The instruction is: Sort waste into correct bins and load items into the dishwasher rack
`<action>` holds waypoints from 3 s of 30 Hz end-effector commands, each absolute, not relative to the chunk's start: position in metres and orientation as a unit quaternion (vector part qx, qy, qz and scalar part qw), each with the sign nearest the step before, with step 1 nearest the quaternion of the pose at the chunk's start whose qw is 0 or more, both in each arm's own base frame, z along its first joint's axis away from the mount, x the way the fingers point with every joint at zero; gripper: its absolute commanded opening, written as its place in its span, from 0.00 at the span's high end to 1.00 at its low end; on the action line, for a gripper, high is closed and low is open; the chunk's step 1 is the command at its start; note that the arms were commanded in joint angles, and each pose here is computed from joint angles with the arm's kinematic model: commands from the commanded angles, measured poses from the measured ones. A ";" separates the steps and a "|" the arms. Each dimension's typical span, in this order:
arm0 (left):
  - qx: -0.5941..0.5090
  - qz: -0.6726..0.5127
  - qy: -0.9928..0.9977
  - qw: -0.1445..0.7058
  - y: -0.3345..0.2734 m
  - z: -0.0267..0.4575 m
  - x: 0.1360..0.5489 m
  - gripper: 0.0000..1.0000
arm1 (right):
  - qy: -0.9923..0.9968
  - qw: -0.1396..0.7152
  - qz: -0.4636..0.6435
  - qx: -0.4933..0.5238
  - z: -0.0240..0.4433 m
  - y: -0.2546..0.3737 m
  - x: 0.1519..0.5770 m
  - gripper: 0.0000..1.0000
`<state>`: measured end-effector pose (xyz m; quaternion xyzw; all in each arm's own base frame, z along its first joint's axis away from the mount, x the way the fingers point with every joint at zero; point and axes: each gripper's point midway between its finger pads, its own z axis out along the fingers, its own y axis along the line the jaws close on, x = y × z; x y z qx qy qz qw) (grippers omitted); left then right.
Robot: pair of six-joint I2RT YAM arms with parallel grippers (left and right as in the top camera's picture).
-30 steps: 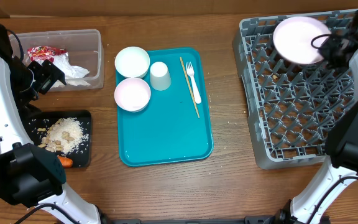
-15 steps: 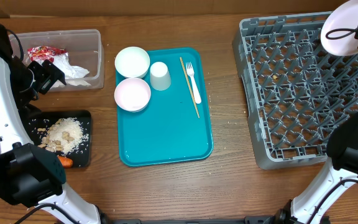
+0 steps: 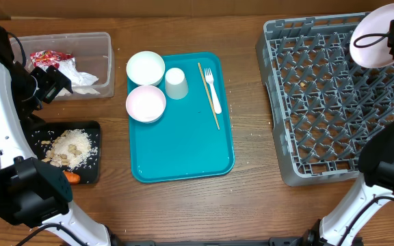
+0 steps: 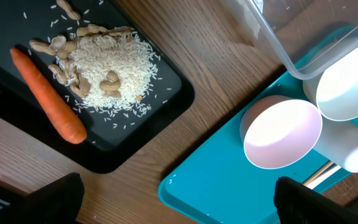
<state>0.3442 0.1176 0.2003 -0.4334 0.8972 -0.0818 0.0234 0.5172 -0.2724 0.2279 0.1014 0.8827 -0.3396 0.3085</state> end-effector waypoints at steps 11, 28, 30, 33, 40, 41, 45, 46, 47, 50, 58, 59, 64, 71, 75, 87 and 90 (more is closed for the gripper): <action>-0.435 -0.084 0.896 0.033 0.113 0.208 0.342 0.00 | 0.889 0.315 -0.332 0.002 0.242 -0.227 0.532 0.90; -0.435 -0.085 0.896 0.033 0.113 0.208 0.342 0.00 | 0.840 0.535 0.091 0.017 0.382 -0.018 0.534 0.00; -0.435 -0.085 0.896 0.033 0.113 0.208 0.342 0.00 | 0.839 0.485 0.243 -0.040 0.377 0.060 0.517 0.00; -0.435 -0.085 0.896 0.033 0.113 0.208 0.342 0.00 | 0.849 0.412 0.324 -0.067 0.356 0.124 0.497 0.00; -0.435 -0.084 0.896 0.033 0.113 0.208 0.342 0.00 | 0.917 0.369 0.122 -0.088 0.261 0.213 0.477 0.00; -0.435 -0.085 0.896 0.033 0.113 0.208 0.342 0.00 | 0.923 0.361 0.091 -0.098 0.242 0.225 0.472 0.00; -0.435 -0.084 0.896 0.033 0.113 0.208 0.342 0.00 | 0.940 0.309 0.065 -0.132 0.180 0.257 0.462 0.00; -0.435 -0.085 0.896 0.033 0.113 0.208 0.342 0.00 | 0.949 0.286 0.063 -0.119 0.156 0.260 0.462 0.00; -0.435 -0.084 0.896 0.033 0.113 0.208 0.342 0.00 | 0.955 0.271 0.066 -0.103 0.141 0.262 0.462 0.00; -0.435 -0.085 0.896 0.033 0.113 0.208 0.342 0.00 | 0.968 0.216 0.070 -0.103 0.089 0.270 0.457 0.02; -0.435 -0.084 0.896 0.033 0.113 0.208 0.342 0.00 | 0.980 0.161 0.045 -0.107 0.028 0.267 0.451 0.14; -0.435 -0.084 0.896 0.033 0.113 0.208 0.342 0.00 | 0.981 0.157 0.043 -0.107 0.024 0.266 0.450 0.14; -0.435 -0.084 0.896 0.033 0.113 0.208 0.342 0.00 | 0.982 0.148 0.039 -0.107 0.017 0.266 0.447 0.25; -0.435 -0.085 0.896 0.033 0.113 0.208 0.342 0.00 | 0.984 0.135 0.035 -0.107 0.011 0.262 0.441 0.33; -0.435 -0.084 0.896 0.033 0.113 0.208 0.342 0.00 | 0.987 0.115 0.025 -0.107 -0.007 0.254 0.428 0.35; -0.435 -0.084 0.896 0.033 0.113 0.208 0.342 0.00 | 0.989 0.088 0.035 -0.109 -0.013 0.254 0.415 0.67; -0.435 -0.085 0.896 0.033 0.113 0.208 0.342 0.00 | 0.989 0.082 0.047 -0.111 -0.009 0.258 0.413 0.69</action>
